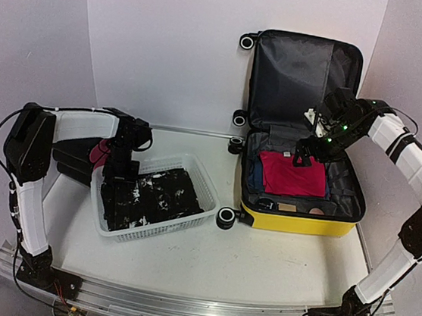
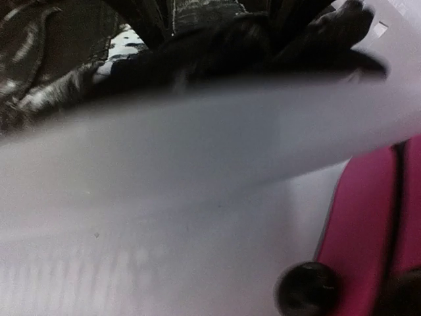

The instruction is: Open, take out, and arrange the luggage

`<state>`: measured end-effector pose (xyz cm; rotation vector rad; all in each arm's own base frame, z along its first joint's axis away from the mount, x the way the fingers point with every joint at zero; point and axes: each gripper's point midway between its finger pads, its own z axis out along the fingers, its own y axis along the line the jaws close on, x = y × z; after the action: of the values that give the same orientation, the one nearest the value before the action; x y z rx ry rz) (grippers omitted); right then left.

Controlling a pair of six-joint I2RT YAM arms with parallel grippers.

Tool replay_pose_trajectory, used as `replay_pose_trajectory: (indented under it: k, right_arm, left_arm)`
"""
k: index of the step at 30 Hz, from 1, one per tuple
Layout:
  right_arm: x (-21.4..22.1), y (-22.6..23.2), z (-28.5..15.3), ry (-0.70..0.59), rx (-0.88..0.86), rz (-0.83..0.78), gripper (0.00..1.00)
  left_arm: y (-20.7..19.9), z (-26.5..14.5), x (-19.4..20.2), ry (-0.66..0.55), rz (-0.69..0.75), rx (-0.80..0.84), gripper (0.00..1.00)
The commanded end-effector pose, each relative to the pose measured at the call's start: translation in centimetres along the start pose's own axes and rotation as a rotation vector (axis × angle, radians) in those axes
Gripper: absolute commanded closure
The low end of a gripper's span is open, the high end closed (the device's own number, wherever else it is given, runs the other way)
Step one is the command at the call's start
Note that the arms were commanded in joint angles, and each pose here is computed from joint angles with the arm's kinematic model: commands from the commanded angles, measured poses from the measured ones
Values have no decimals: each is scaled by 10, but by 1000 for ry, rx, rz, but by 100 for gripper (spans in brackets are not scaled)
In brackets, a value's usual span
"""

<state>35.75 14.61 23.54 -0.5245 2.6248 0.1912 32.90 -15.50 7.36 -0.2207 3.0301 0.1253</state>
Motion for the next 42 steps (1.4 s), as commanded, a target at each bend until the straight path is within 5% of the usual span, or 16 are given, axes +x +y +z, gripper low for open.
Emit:
replay_pose_trajectory:
  k: [1,6,15,21,31,42]
  right_arm:
    - [-9,1,-12,-50,1,6,2]
    - [-8,-2,-13,-53,23,6,2]
    - [-1,-7,-10,-36,50,55,2]
    - [2,-45,-7,-4,259,167,2]
    - [-1,-20,40,120,93,126,2]
    - [-31,-6,102,165,16,333,29]
  left_arm:
    - [-24,29,-12,1,67,38,47]
    - [-46,41,-2,44,95,95,34]
    - [-71,34,8,59,146,186,28]
    - [-89,-40,-25,-143,186,285,24]
    - [-108,-157,-53,-396,238,491,20]
    - [-127,-183,-40,-371,286,649,26]
